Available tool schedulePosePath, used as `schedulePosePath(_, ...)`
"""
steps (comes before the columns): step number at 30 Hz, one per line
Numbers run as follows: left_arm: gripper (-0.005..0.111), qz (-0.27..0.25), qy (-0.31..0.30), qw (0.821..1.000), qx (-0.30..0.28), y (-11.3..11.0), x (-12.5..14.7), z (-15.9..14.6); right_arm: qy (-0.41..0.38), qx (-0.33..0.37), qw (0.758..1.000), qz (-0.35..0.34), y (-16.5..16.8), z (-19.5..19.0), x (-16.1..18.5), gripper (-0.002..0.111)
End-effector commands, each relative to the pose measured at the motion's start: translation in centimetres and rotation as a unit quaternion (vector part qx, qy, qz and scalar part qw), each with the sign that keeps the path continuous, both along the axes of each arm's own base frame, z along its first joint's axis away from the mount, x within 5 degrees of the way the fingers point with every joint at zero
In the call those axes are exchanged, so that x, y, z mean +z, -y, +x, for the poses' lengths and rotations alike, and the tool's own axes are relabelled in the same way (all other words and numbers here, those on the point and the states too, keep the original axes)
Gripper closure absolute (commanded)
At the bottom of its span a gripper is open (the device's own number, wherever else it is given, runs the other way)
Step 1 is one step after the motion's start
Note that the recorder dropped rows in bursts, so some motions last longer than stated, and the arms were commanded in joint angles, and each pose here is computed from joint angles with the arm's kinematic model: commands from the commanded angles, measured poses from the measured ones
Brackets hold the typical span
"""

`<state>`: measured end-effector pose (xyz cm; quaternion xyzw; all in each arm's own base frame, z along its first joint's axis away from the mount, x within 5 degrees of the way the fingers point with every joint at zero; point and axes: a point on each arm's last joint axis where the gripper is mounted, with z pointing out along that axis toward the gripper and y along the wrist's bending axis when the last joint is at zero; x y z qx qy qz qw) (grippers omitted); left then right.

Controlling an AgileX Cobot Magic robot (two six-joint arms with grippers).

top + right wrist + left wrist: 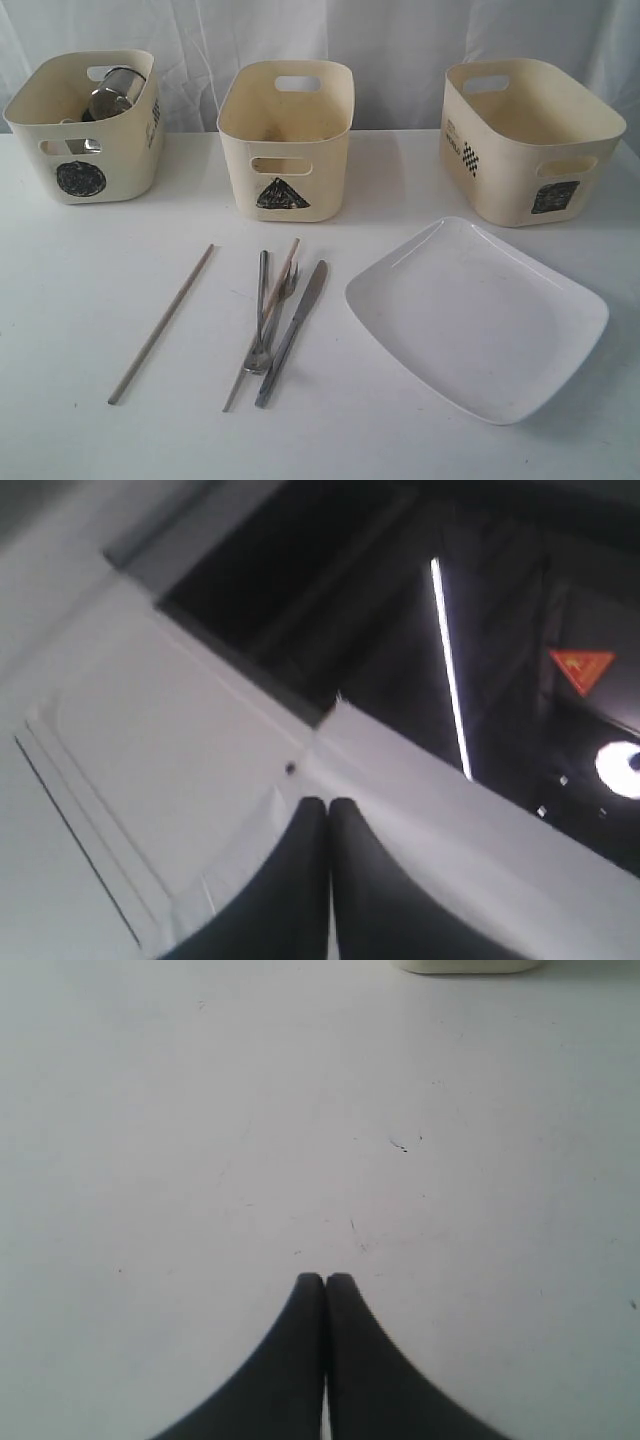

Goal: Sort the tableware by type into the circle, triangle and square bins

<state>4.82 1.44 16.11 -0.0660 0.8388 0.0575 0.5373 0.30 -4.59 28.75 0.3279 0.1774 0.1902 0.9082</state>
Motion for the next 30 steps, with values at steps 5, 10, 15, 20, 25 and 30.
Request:
schedulePosePath(5, 0.106, 0.0, -0.005, 1.0, 0.002, 0.0, -0.1, -0.1, 0.169, 0.042, 0.983, -0.058, -1.2, -3.4, 11.1, 0.108)
schedulePosePath(10, 0.106, 0.0, -0.005, 1.0, 0.002, 0.0, -0.1, -0.1, 0.09, -0.082, 0.986, -0.114, -1.0, 0.7, 18.6, 0.108)
schedulePosePath(15, 0.106, 0.0, -0.005, 1.0, 0.002, 0.0, -0.1, -0.1, -0.059, -0.036, 0.984, -0.162, -1.3, 12.3, 22.2, 0.108)
schedulePosePath(20, 0.106, 0.0, -0.005, 1.0, 0.002, 0.0, -0.1, -0.1, -0.404, 0.068, 0.876, -0.254, -2.6, 24.8, 16.8, 0.108)
schedulePosePath(25, 0.106, 0.0, -0.005, 1.0, 0.002, 0.0, -0.1, -0.1, -0.674, 0.204, 0.599, -0.381, -3.9, 29.2, 6.8, 0.108)
schedulePosePath(30, 0.106, 0.0, -0.005, 1.0, 0.002, 0.0, -0.1, -0.1, -0.777, 0.295, 0.423, -0.361, -4.0, 28.7, 1.9, 0.108)
